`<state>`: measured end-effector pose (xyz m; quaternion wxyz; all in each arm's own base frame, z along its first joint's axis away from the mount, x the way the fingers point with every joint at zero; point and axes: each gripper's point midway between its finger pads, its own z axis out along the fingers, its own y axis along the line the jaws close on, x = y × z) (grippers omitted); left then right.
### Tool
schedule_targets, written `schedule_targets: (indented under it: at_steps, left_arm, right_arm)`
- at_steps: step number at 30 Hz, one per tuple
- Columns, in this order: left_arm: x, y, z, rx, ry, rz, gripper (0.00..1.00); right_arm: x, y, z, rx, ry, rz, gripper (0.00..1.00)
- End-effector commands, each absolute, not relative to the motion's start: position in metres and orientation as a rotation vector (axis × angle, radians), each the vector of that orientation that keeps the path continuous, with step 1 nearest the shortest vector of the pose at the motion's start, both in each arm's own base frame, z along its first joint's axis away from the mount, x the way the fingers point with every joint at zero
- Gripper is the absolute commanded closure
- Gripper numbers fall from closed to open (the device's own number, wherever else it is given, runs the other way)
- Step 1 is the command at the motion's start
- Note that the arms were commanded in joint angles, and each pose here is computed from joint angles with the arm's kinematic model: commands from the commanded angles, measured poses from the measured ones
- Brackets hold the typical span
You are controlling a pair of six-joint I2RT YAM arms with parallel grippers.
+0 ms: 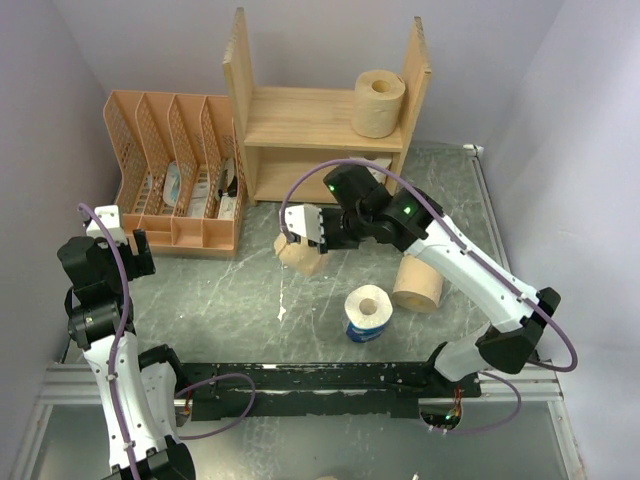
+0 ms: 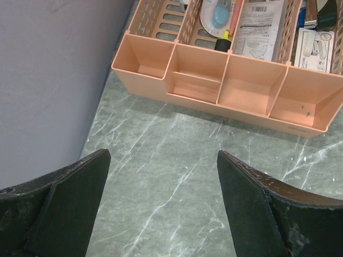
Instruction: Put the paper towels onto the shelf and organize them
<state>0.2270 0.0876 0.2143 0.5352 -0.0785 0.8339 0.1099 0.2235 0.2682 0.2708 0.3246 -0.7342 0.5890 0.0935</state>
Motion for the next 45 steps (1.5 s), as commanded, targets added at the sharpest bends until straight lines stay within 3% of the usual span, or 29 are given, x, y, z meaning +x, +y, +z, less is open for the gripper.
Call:
schedule_targets:
  at_steps: [1,7,14,21,30,39,45]
  left_arm:
    - [0.228,0.091,0.227,-0.19,1.948,0.278,0.07]
    - [0.228,0.089,0.227,-0.18,1.946,0.272,0.08]
    - [0.226,0.086,0.23,-0.163,1.931,0.269,0.08]
    - [0.223,0.082,0.235,-0.14,1.904,0.267,0.06]
    - [0.22,0.078,0.241,-0.116,1.872,0.268,0.07]
    - [0.218,0.075,0.243,-0.099,1.859,0.264,0.07]
    - [0.217,0.072,0.245,-0.086,1.848,0.26,0.07]
  right_arm:
    - [0.286,0.253,0.33,-1.842,1.293,-0.257,1.0]
    - [0.313,0.246,0.364,-1.88,1.061,-0.575,1.0]
    - [0.302,0.255,0.385,-2.019,0.797,-0.605,1.0]
    - [0.331,0.272,0.424,-1.876,0.873,-0.651,1.0]
    - [0.39,0.283,0.434,-1.868,0.872,-0.758,1.0]
    - [0.467,0.252,0.442,-1.783,0.925,-0.859,1.0]
    - [0.488,0.233,0.435,-1.77,0.935,-0.915,1.0]
